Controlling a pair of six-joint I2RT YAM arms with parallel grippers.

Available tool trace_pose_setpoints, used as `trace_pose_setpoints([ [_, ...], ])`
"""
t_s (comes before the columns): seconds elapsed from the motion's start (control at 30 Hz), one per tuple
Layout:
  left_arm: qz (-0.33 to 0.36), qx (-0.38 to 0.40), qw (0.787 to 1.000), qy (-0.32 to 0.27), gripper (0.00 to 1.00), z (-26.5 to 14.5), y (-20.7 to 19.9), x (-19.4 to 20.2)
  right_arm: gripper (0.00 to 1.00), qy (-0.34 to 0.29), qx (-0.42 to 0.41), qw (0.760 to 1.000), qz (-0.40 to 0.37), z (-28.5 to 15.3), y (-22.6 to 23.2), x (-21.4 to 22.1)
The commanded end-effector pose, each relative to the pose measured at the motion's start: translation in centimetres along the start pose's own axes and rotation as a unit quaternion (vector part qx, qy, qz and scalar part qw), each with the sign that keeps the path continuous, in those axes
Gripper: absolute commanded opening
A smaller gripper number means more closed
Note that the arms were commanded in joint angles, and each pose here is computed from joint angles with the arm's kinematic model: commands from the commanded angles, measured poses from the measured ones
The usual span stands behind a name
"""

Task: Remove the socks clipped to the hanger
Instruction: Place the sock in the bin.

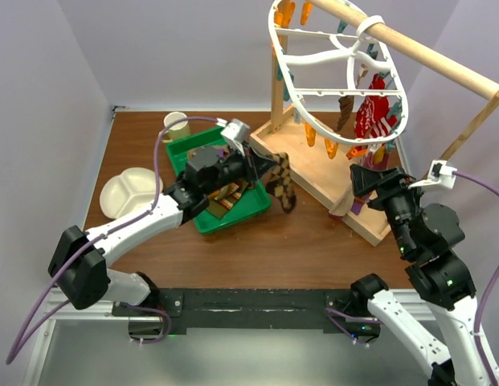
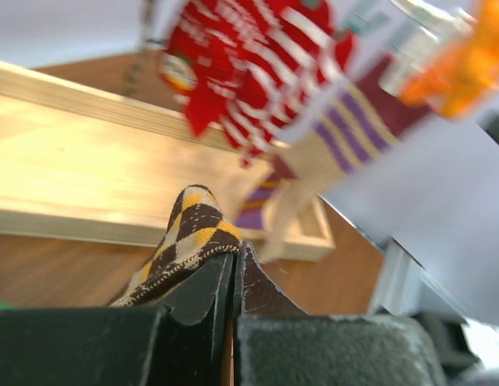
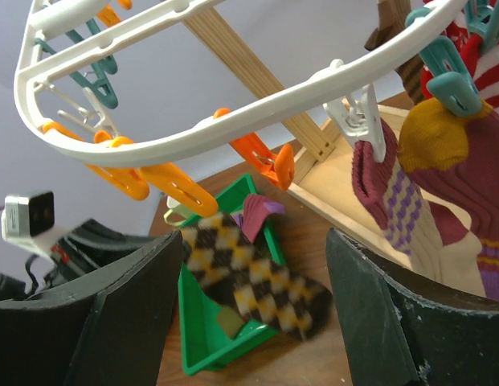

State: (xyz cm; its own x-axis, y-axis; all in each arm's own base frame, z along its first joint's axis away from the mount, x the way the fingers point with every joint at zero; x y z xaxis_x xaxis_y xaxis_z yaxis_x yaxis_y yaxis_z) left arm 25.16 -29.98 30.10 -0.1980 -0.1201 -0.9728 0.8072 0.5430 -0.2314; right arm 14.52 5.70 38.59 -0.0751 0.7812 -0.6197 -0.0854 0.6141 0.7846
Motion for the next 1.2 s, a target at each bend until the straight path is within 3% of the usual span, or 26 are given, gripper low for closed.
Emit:
trace_pose_setpoints([
  [0.0,-0.010,-0.083,0.996,-0.037,0.00,-1.5,3.9,-3.1,0.76,0.011,0.021,0.999,-0.024,-0.4,-1.2,0.5],
  [0.23,-0.011,-0.188,0.982,-0.031,0.00,-2.9,10.2,-4.5,0.76,0.042,0.033,0.998,-0.032,-0.1,-2.7,2.3],
  [0.33,-0.027,-0.236,0.971,-0.009,0.00,-3.9,11.8,-2.0,0.76,0.049,0.037,0.998,-0.034,-0.3,-3.3,2.8],
  [0.47,-0.066,-0.285,0.954,0.062,0.00,-5.2,13.3,5.0,0.77,0.045,0.058,0.996,-0.043,-1.0,-4.6,3.0],
  [0.5,-0.072,-0.285,0.953,0.071,0.02,-5.4,13.5,6.3,0.77,0.041,0.063,0.996,-0.044,-1.0,-4.8,2.9],
  [0.57,-0.084,-0.263,0.956,0.099,0.24,-5.6,13.3,9.2,0.78,0.038,0.066,0.996,-0.047,-1.5,-5.0,2.8],
  [0.6,-0.086,-0.258,0.956,0.108,0.26,-5.6,13.2,9.8,0.78,0.031,0.069,0.996,-0.048,-1.6,-5.1,2.6],
  [0.63,-0.087,-0.255,0.957,0.111,0.30,-5.8,13.1,9.9,0.78,0.026,0.068,0.996,-0.047,-1.8,-4.9,2.3],
  [0.77,-0.069,-0.272,0.956,0.088,0.64,-6.8,12.8,8.0,0.78,0.015,0.089,0.994,-0.053,-2.2,-5.2,1.6],
  [0.97,-0.042,-0.297,0.953,0.045,0.82,-8.6,12.0,4.2,0.80,-0.023,0.149,0.986,-0.070,-2.5,-6.5,0.6],
  [1.17,-0.016,-0.307,0.951,0.013,0.85,-10.1,11.0,1.3,0.81,-0.030,0.181,0.979,-0.084,-2.0,-7.4,0.8],
])
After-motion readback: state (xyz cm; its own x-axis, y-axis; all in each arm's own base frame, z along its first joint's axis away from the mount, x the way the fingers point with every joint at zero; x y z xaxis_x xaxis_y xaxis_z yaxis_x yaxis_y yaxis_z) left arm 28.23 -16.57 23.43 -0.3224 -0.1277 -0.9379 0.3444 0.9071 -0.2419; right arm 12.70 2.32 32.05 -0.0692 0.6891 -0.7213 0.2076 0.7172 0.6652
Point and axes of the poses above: each gripper's point midway between its finger pads, its own z axis out along the fingers, its own y axis along the line the jaws close on, x = y × z, the point moved 7 cm from there along -z, back along the fingers, and after that the axes turned 14 degrees about z, right-handed, at the moved point
